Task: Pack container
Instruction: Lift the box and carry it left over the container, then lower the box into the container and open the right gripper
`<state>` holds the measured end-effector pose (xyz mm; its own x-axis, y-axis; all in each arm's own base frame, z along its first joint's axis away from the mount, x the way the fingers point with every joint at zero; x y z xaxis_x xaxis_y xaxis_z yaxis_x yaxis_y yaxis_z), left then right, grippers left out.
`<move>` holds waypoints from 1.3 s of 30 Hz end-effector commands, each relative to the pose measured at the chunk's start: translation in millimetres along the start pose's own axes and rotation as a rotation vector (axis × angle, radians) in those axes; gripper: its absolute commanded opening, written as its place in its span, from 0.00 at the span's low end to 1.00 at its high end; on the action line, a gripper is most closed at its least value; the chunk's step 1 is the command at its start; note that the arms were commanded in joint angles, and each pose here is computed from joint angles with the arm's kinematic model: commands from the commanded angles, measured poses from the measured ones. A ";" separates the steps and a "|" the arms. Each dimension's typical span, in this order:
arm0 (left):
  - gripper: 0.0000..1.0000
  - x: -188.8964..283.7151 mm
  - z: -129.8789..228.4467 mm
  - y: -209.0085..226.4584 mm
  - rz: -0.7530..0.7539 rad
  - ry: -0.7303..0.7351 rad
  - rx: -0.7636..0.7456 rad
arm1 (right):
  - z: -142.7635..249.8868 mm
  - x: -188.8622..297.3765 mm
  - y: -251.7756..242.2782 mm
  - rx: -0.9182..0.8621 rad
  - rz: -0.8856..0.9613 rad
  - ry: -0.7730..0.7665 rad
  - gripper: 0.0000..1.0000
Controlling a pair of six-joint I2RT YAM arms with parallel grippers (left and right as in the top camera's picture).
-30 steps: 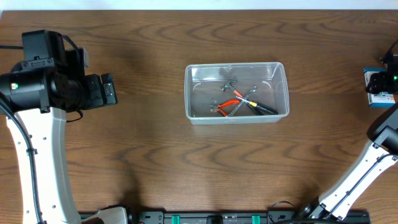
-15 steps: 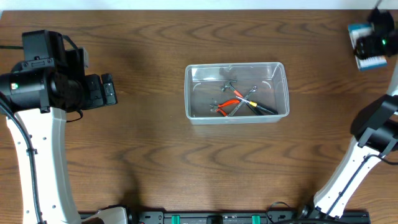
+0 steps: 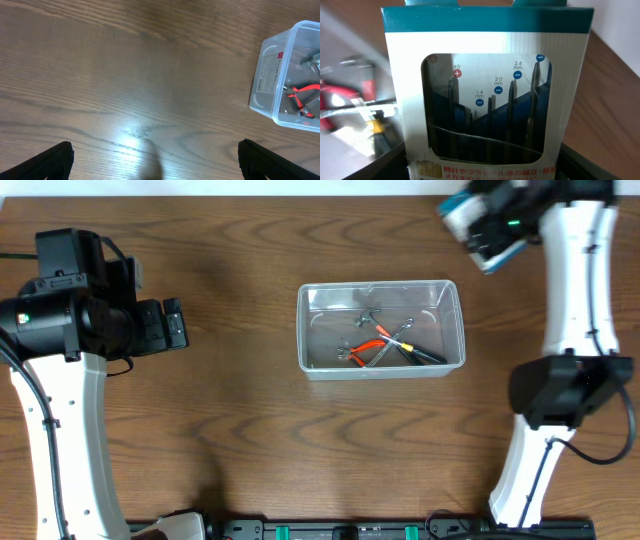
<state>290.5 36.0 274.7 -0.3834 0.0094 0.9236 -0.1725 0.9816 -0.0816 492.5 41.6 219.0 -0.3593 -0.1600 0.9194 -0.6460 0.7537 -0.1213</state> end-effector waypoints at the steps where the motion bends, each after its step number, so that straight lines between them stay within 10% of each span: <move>1: 0.98 3.3 -2.9 2.2 -0.009 -0.011 0.008 | -25.6 20.0 43.5 0.174 -0.032 -0.039 0.67; 14: 0.98 3.3 -3.1 2.2 -0.009 -0.011 0.008 | -49.4 11.8 168.1 0.501 -0.198 0.021 0.69; 39: 0.98 3.4 -6.0 2.1 -0.008 -0.024 0.007 | 13.8 -70.0 214.0 0.507 -0.439 0.211 0.71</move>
<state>292.8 36.4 275.7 -0.3931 0.0078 0.9195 -0.1713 0.9818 -0.0816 375.0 199.3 113.9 0.1240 -0.1784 0.9761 -0.9464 0.2746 0.1704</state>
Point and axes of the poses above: each gripper's point midway between its finger pads, its own x axis back along the fingers, its own y axis along the line the jaws close on, z = x × y, the point moved 1 cm from there along x, back along the fingers
